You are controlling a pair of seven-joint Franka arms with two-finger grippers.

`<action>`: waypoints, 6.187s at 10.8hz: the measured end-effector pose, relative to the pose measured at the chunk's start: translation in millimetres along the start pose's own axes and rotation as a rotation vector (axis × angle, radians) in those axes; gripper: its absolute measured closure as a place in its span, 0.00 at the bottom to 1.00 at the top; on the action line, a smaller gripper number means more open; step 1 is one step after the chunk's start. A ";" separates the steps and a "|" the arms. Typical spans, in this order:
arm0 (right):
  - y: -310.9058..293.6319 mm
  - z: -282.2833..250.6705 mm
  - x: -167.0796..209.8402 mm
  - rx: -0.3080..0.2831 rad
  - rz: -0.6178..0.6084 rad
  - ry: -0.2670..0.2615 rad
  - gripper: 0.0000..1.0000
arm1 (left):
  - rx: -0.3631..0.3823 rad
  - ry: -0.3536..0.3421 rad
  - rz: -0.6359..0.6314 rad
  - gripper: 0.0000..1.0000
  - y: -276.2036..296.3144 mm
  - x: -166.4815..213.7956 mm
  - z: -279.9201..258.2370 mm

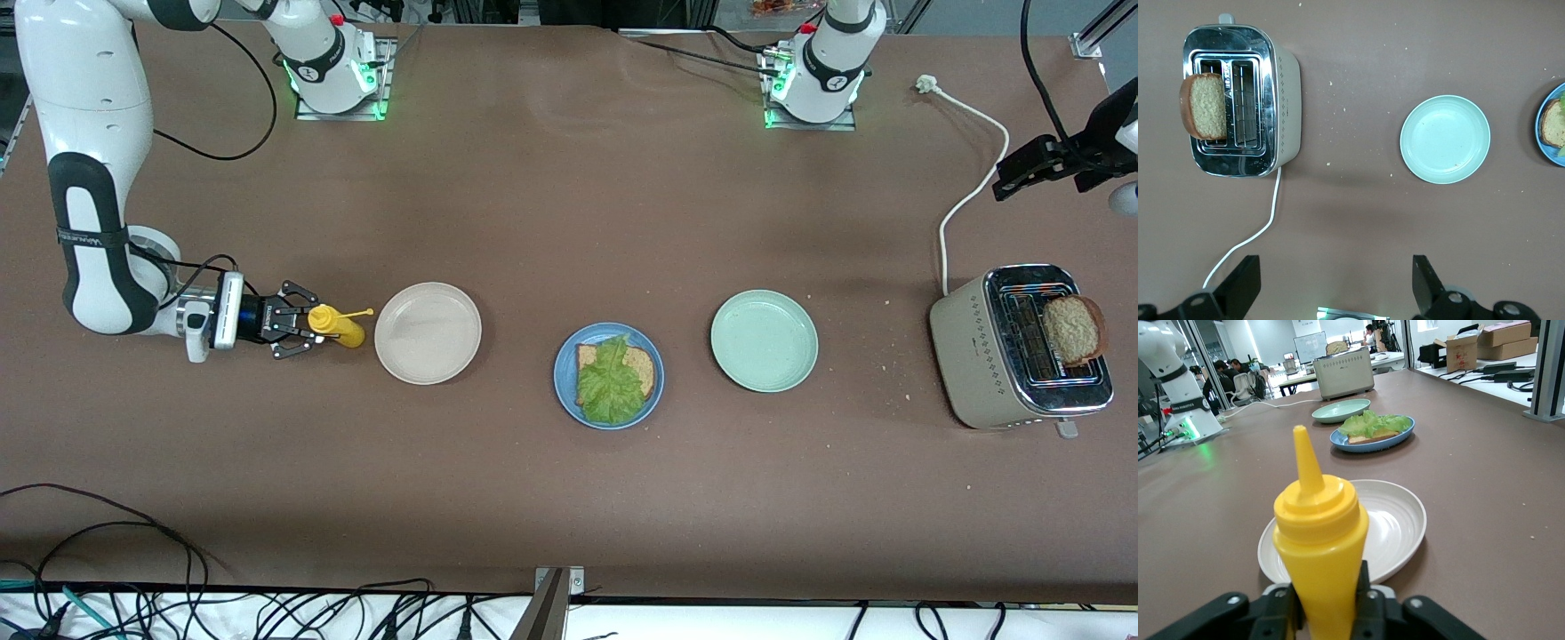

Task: Make sandwich in blue plate with both arms

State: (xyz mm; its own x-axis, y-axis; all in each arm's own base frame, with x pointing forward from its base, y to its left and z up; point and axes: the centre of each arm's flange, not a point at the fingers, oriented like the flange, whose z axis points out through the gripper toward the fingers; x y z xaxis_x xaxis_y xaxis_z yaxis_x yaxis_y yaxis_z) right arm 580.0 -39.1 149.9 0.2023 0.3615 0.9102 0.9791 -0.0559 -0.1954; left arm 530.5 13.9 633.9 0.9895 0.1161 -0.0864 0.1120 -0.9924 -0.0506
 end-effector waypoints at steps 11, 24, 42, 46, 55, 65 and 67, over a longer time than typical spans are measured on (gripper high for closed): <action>70.2 60.6 224.1 0.084 0.226 -0.652 0.86 | 0.001 -0.003 0.005 0.00 2.8 -0.7 0.2; -60.5 373.5 348.5 -0.484 -0.087 -1.513 0.85 | 0.002 -0.010 0.006 0.00 3.3 -1.4 0.8; -46.6 355.1 385.6 -0.506 -0.057 -1.434 0.85 | -0.027 -0.083 -0.068 0.00 -36.5 25.4 40.0; -0.1 235.5 401.9 -0.301 0.087 -1.188 0.85 | -0.031 -0.094 -0.098 0.00 -50.4 27.8 45.0; 51.9 -8.7 280.9 0.222 -0.036 -0.579 0.85 | -0.038 -0.167 -0.074 0.00 -37.0 31.8 64.2; 45.6 -5.1 17.5 0.386 -0.275 -0.036 0.85 | 0.133 -0.084 0.099 0.00 -166.7 132.9 183.7; 44.7 -5.7 6.7 0.382 -0.270 -0.018 0.81 | 0.115 -0.093 0.116 0.00 -197.3 136.2 206.7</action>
State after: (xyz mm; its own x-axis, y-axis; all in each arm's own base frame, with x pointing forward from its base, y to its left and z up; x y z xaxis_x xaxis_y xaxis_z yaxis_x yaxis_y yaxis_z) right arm 625.2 -44.5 149.4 -0.0625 0.3319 0.9413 0.9187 0.3877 -0.0757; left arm 624.2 233.8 426.4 0.9818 0.0096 -0.1899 -0.0190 -0.9888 -0.1481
